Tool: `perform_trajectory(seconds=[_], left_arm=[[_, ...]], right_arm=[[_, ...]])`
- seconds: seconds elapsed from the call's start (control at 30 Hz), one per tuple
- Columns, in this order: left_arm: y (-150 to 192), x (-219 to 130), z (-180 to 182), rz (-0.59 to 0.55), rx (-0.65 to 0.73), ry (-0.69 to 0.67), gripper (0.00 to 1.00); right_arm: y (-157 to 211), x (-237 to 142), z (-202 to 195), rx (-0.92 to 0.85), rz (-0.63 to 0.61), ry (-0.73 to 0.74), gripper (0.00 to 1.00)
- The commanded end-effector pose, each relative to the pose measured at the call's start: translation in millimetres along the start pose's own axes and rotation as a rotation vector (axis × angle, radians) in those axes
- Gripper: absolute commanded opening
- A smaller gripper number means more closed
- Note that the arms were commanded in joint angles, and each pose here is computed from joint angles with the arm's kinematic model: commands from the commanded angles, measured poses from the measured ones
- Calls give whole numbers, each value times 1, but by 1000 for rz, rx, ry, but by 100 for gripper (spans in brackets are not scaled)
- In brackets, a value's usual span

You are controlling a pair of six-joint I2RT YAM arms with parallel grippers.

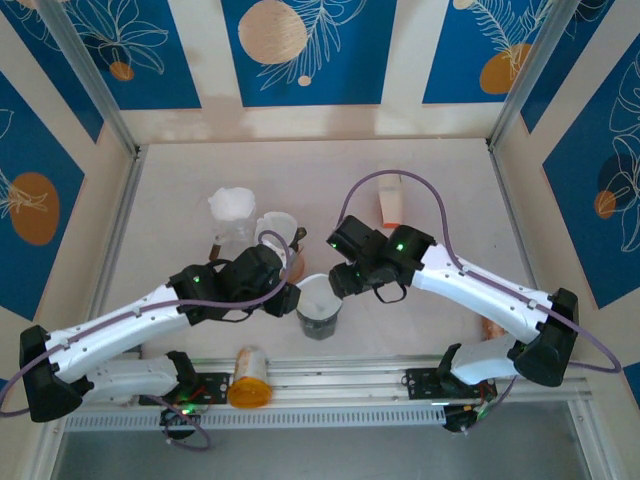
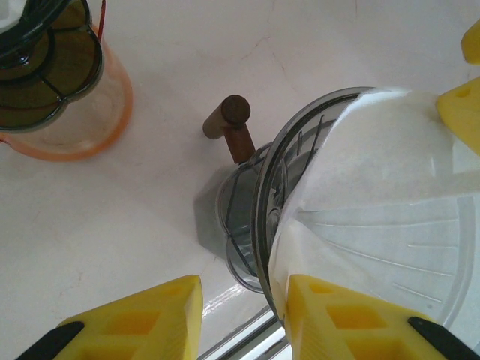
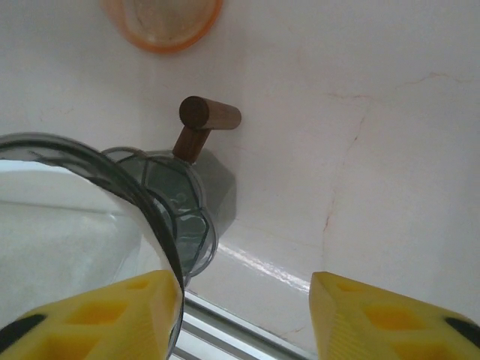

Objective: Place the coffee filter in the dripper

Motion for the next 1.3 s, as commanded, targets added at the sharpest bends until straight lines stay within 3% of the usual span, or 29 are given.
perform_trajectory(seconds=[0.0, 0.2, 0.5, 1.07, 1.27], left_arm=[[4, 2, 2, 9, -13, 6, 35], [4, 4, 2, 6, -16, 10, 36], [4, 3, 3, 5, -20, 11, 36], [6, 6, 4, 9, -27, 16, 36], [5, 2, 4, -10, -39, 20, 45]], right_arm=[[-5, -17, 8, -23, -82, -54, 64], [5, -17, 30, -68, -44, -157, 79], [17, 31, 30, -51, 96, -56, 78], [31, 64, 18, -75, 166, 76, 77], [34, 70, 13, -69, 172, 99, 77]])
Point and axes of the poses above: each hand's point on the last joint's axis, 136 mm out from that joint toward the fingers, its own x axis out along the fingers, its own z axis along the line the jaws close on, y = z × x, the point moved 2 cm from there along -x, back along the fingers, and after that the axes turned 15 degrees about x, right-handed, at the moved point
